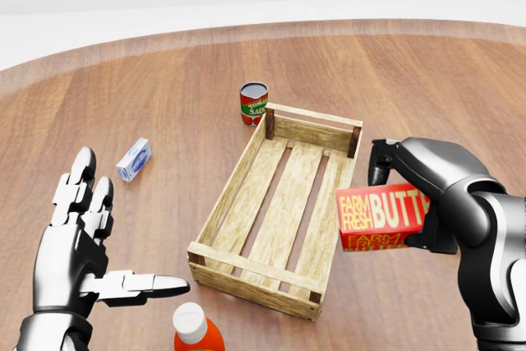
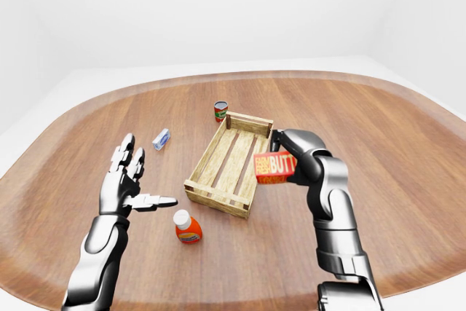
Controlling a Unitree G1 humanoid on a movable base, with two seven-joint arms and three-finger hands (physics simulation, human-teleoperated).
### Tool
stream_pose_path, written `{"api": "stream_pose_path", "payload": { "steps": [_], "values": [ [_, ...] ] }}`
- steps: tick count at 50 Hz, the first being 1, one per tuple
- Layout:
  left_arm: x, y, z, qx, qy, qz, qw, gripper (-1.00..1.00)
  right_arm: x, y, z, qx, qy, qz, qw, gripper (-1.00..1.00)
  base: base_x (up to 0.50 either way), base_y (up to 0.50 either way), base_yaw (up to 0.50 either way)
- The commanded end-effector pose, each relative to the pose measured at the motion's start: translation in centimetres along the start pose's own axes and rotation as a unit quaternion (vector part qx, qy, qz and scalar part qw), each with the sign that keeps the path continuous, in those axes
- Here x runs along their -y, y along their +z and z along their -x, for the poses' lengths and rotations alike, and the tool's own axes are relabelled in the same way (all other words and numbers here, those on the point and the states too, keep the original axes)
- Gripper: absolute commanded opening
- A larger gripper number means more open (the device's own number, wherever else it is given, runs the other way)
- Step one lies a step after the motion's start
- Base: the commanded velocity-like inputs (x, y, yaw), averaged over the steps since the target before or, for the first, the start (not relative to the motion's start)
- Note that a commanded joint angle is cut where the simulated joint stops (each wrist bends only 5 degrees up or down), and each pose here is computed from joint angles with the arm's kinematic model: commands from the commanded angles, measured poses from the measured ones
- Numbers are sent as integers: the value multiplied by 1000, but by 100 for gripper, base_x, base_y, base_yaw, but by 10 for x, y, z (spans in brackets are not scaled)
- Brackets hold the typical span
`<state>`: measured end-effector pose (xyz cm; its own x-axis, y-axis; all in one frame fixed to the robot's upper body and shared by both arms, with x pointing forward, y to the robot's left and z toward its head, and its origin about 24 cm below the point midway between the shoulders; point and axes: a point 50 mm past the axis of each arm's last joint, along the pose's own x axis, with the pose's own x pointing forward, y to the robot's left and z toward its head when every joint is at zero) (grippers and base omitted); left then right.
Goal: Pick up the butter and put it in the tray.
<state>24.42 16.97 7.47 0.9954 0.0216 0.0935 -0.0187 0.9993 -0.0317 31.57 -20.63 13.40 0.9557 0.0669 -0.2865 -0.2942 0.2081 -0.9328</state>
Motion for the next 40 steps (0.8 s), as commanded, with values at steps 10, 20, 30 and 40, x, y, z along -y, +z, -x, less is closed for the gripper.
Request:
{"api": "stream_pose_path", "payload": {
  "steps": [10,20,30,40],
  "values": [
    [2,-17,-9,-35,7,-5,999,100,31,17,-40,43,-39,-85,995,-100,0,0,0],
    [1,-17,-9,-36,8,-5,999,100,26,27,-65,50,-63,-163,983,-100,0,0,0],
    [1,-17,-11,-36,9,-5,999,100,21,38,-89,24,-70,-227,971,-100,0,0,0],
    [1,-17,-9,-35,8,-5,999,100,11,54,-101,-1,-53,-259,964,-100,0,0,0]
  ]
}}
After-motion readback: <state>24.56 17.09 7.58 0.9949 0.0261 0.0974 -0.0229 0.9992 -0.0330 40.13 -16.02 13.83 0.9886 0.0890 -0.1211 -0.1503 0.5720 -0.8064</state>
